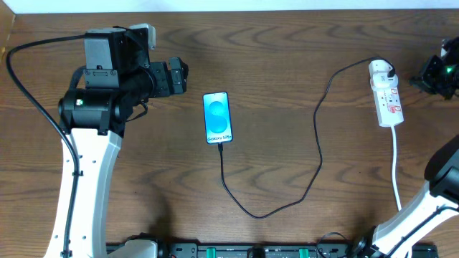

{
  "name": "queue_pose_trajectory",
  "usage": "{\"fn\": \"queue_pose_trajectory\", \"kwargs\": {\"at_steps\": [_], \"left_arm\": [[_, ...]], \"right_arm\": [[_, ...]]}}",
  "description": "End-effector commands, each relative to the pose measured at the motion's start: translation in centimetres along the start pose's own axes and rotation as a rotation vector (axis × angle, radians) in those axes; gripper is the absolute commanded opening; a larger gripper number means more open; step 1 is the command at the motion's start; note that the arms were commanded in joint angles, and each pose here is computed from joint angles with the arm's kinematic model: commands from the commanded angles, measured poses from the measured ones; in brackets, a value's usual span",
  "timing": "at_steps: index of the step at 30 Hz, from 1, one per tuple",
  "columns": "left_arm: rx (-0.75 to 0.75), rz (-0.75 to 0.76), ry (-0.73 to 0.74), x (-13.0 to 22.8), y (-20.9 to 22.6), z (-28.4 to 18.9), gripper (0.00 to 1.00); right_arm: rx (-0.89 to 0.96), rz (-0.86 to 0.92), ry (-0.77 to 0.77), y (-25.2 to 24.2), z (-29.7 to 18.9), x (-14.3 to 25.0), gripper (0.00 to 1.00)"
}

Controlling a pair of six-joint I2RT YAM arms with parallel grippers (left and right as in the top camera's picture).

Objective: Plug charger to phone and switch on socket

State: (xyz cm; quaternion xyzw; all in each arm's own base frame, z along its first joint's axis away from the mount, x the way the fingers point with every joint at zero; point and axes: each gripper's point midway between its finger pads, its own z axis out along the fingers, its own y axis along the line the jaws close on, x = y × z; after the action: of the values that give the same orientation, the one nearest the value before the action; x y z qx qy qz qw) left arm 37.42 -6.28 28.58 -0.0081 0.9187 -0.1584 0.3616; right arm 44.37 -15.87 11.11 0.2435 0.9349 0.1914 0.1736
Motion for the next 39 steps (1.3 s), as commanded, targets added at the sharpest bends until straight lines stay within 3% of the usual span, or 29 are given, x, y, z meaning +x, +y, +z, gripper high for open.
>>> {"fn": "queue_pose_trajectory", "kwargs": {"at_steps": [1, 24, 39], "left_arm": [[-0.015, -0.003, -0.006, -0.1, 0.3, -0.2, 0.96], [-0.015, -0.003, -0.006, -0.1, 0.3, -0.2, 0.97], [-0.015, -0.003, -0.006, -0.1, 0.3, -0.2, 0.96]], "right_arm": [[-0.016, -0.004, 0.016, -0.7, 1.1, 0.0, 0.01], [-0.078, 0.02, 0.067, -3.0, 8.2, 0.0, 0.01], [-0.093, 0.007, 0.056, -2.7, 8.7, -0.3, 0.01]]}}
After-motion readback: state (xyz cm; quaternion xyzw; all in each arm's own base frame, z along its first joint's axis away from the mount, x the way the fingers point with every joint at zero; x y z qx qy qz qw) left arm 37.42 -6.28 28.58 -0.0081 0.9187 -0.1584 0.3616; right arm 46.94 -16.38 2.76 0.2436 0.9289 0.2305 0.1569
